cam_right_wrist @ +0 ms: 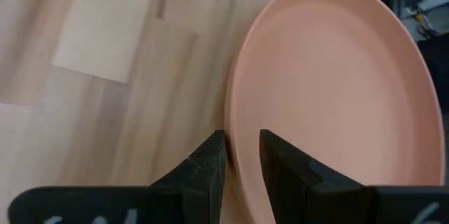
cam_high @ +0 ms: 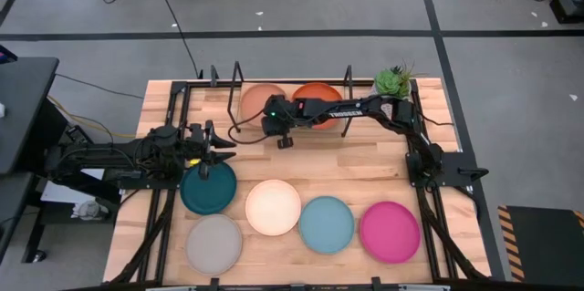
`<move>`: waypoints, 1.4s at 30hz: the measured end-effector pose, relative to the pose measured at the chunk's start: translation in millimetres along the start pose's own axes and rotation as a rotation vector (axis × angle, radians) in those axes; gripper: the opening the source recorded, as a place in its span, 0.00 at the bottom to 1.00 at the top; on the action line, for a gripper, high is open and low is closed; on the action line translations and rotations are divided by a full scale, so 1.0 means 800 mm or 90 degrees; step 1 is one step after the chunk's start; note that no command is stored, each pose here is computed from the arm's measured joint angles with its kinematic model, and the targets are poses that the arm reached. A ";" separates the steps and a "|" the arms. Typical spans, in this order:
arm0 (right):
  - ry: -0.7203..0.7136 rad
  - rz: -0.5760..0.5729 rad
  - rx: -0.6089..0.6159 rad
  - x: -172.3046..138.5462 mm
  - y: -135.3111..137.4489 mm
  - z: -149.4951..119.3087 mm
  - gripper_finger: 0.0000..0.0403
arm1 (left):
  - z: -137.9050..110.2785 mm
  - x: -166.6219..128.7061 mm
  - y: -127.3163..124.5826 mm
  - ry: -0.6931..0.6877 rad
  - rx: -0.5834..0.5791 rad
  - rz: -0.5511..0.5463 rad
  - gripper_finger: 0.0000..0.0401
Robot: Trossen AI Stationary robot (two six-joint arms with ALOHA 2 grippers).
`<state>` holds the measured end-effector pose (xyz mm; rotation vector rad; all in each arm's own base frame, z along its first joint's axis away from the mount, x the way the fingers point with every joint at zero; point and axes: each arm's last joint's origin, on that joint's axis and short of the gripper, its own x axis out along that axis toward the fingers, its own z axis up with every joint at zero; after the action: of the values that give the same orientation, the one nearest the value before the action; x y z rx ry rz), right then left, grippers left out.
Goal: Place and stack plates onto a shelf
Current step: Put the brown plate on the shelf, then stack the light orange plate on top of the brown plate on the shelf
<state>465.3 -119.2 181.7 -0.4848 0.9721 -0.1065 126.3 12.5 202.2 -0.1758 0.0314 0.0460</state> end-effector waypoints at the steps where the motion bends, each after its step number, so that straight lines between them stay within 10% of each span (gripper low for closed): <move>1: 0.003 -0.005 0.001 0.000 -0.001 -0.001 0.24 | 0.000 0.000 0.000 0.000 0.000 0.000 0.35; 13: -0.023 0.047 0.015 -0.068 0.040 0.039 0.24 | -0.001 0.000 0.000 0.006 0.000 0.001 0.35; 21: -0.044 0.260 0.034 -0.098 0.138 0.069 0.24 | -0.001 0.000 0.000 0.006 0.001 0.001 0.35; 31: -0.059 0.333 -0.075 -0.145 0.263 0.093 0.24 | -0.001 0.000 0.000 0.006 0.000 0.001 0.35; 42: 0.018 0.358 -0.095 -0.109 0.342 0.075 0.39 | -0.001 0.000 0.000 0.003 0.000 0.001 0.35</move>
<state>430.2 170.6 156.0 -0.3313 1.1173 0.4695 126.3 12.5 201.7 -0.1763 0.0361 0.0468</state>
